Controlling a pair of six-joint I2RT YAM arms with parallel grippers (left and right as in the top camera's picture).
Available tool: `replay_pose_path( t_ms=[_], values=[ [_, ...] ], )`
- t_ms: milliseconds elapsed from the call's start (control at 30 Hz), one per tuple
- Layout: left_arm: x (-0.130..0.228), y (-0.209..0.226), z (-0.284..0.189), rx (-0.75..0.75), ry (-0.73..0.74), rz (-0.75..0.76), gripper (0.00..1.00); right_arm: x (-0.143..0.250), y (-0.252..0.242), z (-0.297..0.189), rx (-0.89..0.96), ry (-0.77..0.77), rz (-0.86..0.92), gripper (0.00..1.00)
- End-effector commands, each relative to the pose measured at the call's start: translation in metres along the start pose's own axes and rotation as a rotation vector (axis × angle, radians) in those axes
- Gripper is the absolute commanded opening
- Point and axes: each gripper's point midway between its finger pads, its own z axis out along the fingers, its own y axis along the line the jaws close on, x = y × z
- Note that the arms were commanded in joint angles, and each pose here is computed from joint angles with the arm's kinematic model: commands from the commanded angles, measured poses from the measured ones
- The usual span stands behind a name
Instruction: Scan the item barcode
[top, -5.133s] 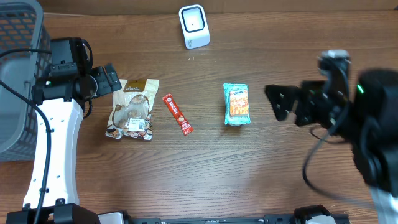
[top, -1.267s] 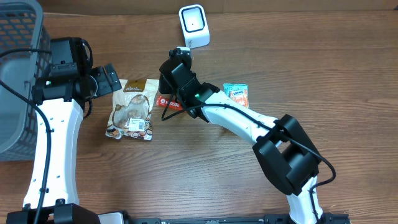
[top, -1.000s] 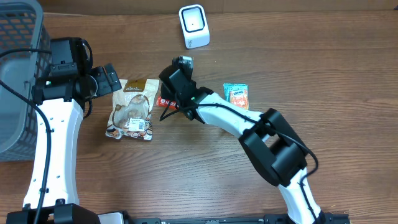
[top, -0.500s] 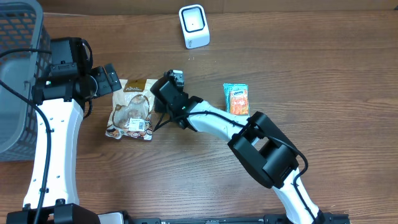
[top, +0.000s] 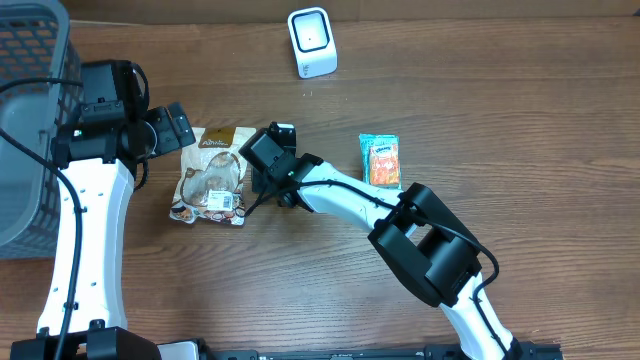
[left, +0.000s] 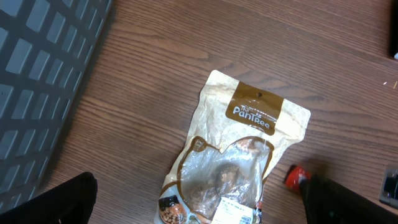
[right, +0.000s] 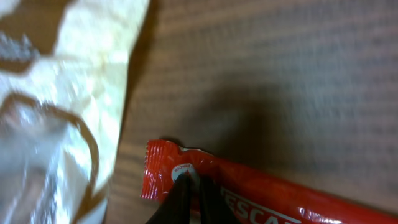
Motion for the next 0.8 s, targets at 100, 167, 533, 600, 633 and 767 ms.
replay_pose_path(
  t_ms=[100, 167, 533, 600, 633, 767],
  values=[
    [-0.003, 0.003, 0.001, -0.009, -0.004, 0.013, 1.00, 0.057, -0.012, -0.006, 0.002, 0.266, -0.027, 0.08],
    [-0.003, 0.003, 0.001, -0.009, -0.004, 0.013, 0.99, 0.066, -0.011, -0.010, -0.032, 0.327, -0.053, 0.08],
    [-0.003, 0.003, 0.001, -0.009, -0.004, 0.013, 1.00, 0.025, -0.011, -0.075, -0.083, 0.395, -0.021, 0.08],
    [-0.003, 0.003, 0.001, -0.008, -0.004, 0.013, 1.00, 0.023, -0.019, -0.084, -0.061, 0.412, -0.006, 0.08],
    [-0.003, 0.003, 0.001, -0.008, -0.004, 0.013, 0.99, 0.024, -0.024, -0.086, -0.046, 0.425, 0.002, 0.08],
    [-0.003, 0.003, 0.001, -0.009, -0.004, 0.013, 1.00, 0.041, -0.064, -0.097, 0.104, 0.525, 0.035, 0.08]
  ],
)
